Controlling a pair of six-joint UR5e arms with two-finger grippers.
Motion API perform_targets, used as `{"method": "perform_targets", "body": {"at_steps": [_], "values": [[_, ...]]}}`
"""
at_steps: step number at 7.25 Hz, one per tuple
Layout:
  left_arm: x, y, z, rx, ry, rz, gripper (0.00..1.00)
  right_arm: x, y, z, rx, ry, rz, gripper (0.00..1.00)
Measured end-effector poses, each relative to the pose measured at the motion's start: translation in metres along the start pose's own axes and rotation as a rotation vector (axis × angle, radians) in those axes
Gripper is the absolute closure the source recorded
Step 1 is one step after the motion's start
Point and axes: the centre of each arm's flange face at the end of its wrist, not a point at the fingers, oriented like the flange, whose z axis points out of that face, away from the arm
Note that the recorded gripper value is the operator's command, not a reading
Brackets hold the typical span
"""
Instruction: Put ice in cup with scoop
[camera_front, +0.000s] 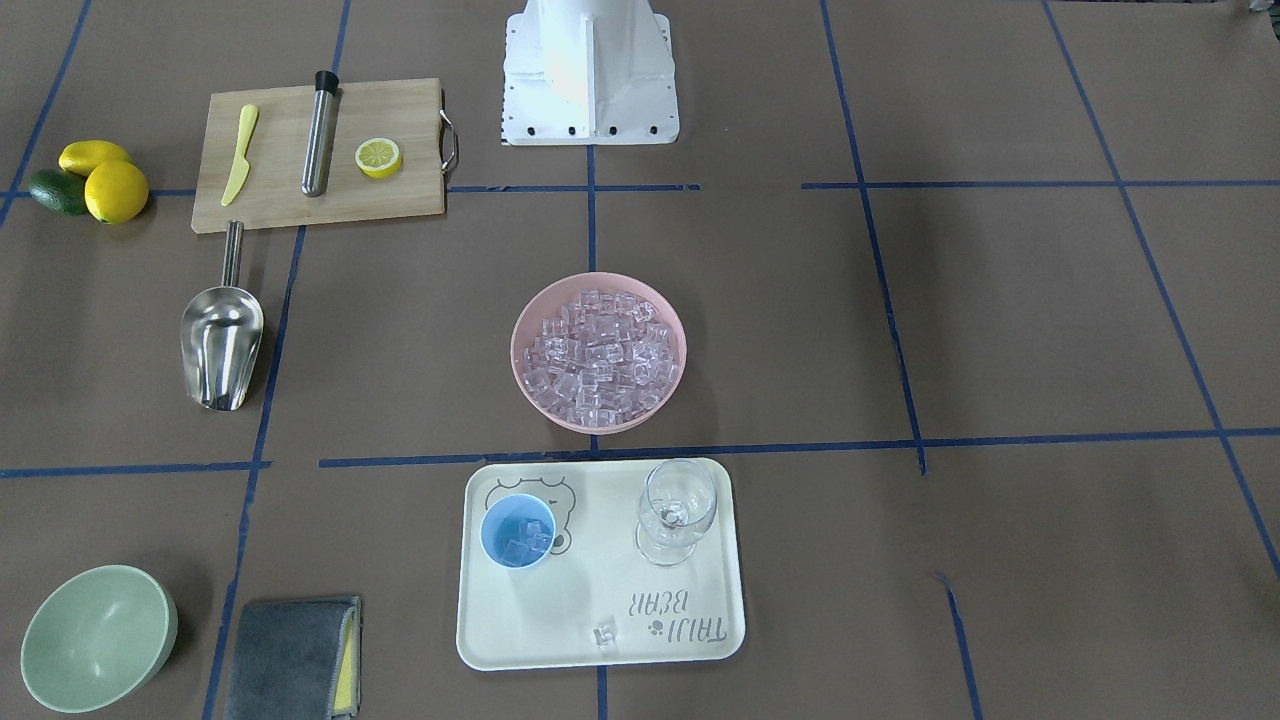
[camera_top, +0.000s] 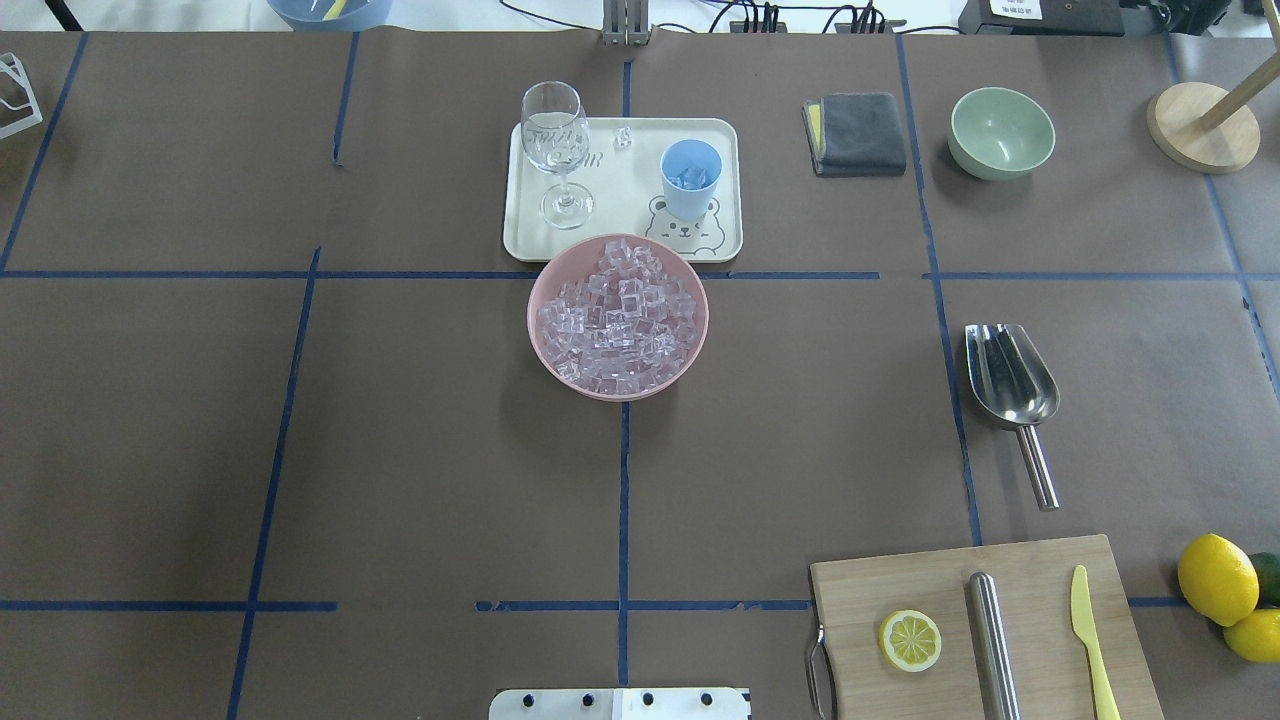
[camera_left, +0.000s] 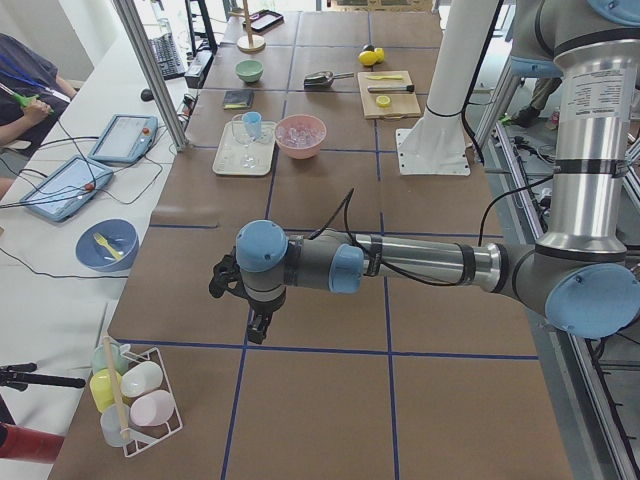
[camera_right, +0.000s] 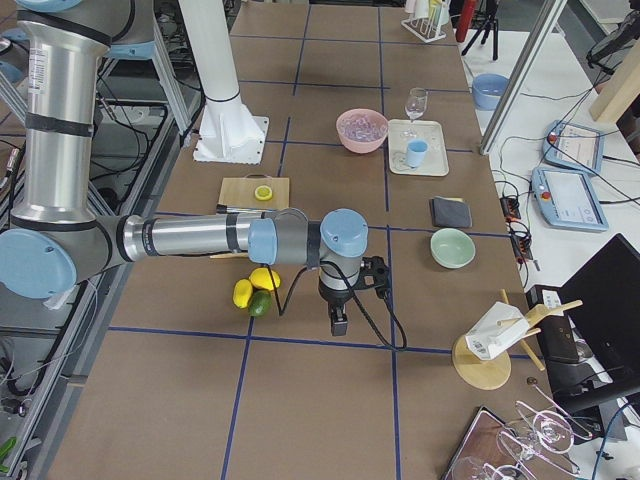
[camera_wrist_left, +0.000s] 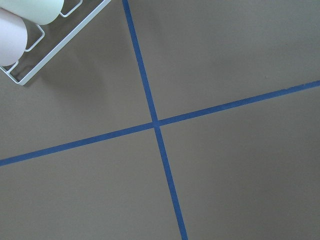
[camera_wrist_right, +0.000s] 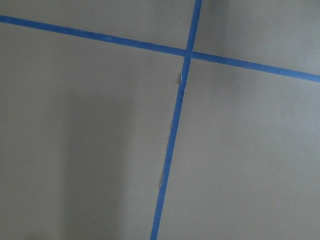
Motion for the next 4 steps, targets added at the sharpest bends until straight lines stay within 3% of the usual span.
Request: {"method": "perform_targets", "body": {"at_steps": [4], "values": [[-0.0018, 0.0015, 0.0027, -0.006, 0.0, -0.004, 0.0, -0.0002, 0.0016, 0.0002, -0.001, -0.001, 0.001, 0.0]]}}
